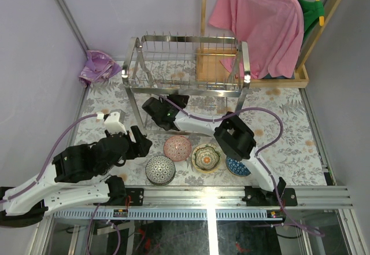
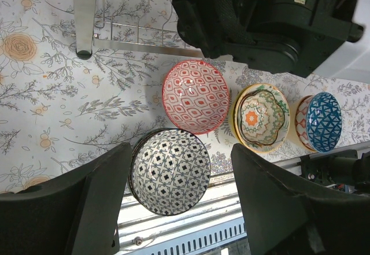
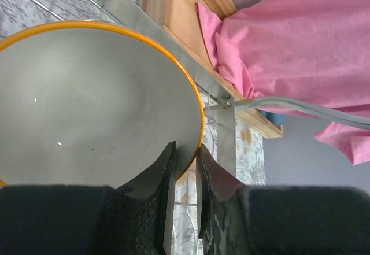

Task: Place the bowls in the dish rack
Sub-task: Place the bowl in the dish rack.

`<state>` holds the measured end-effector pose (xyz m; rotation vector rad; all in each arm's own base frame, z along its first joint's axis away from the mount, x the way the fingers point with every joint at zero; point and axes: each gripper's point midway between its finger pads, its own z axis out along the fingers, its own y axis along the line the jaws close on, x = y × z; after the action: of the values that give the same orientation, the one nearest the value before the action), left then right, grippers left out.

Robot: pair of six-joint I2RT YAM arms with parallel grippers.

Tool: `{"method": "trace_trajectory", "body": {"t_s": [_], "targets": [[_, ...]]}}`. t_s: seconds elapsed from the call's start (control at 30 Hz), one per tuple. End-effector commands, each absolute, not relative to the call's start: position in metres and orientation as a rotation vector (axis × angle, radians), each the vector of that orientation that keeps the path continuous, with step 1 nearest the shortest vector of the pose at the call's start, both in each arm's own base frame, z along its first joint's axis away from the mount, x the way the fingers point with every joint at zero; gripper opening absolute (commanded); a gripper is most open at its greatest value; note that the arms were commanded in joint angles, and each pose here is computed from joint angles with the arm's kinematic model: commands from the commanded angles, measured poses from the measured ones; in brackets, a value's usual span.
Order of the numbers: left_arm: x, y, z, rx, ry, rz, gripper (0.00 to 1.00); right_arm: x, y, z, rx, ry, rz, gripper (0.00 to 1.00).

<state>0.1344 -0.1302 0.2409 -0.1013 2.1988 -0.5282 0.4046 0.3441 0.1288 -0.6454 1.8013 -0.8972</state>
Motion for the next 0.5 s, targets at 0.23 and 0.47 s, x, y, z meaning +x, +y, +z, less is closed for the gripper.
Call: {"method": "trace_trajectory", "body": {"t_s": [0.23,0.47], "targets": [[0.137,-0.140,0.245,-0.103,2.166,-0.581,0.70,0.386,0.243,0.165,-0.694,1.783,-1.277,0.00],[0.136,-0.142,0.247,-0.093,2.159,-0.610,0.70,0.392,0.205,0.180,-0.683,1.760,-1.524,0.00]]}}
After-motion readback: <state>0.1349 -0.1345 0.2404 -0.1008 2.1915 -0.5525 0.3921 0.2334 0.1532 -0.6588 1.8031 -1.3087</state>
